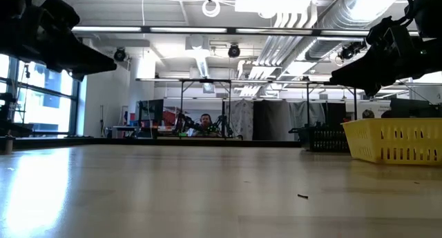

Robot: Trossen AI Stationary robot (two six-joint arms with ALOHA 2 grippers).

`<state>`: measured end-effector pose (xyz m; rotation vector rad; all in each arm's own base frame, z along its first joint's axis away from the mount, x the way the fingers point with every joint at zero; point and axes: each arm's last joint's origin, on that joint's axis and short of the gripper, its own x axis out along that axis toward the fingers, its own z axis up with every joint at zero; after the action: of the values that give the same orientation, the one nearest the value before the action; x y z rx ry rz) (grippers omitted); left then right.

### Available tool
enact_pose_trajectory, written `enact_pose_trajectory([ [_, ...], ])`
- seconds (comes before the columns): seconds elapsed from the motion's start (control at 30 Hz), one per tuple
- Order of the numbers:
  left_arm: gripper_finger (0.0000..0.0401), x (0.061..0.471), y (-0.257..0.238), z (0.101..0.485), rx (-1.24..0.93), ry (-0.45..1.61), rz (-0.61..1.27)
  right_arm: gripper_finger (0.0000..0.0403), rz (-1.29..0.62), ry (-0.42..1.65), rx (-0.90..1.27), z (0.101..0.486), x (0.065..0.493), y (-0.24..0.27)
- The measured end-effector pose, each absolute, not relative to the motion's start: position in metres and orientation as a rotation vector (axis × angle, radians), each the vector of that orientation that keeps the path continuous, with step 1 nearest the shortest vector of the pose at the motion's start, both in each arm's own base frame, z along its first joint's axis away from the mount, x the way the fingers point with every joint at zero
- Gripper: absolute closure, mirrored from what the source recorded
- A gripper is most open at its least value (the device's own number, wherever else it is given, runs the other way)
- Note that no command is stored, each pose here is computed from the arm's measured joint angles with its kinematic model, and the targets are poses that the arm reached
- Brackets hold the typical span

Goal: Sort crayons
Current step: Return to Home Position

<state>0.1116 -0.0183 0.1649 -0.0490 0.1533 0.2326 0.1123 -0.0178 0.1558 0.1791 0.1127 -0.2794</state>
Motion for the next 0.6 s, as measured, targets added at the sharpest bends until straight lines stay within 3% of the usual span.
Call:
enact_pose_trajectory([
  [0.6,0.0314,0.098,-0.013,0.171,-0.079,-0.038,0.251,0.0286,-0.280,0.120,0.179,0.155,0.112,-0.018],
])
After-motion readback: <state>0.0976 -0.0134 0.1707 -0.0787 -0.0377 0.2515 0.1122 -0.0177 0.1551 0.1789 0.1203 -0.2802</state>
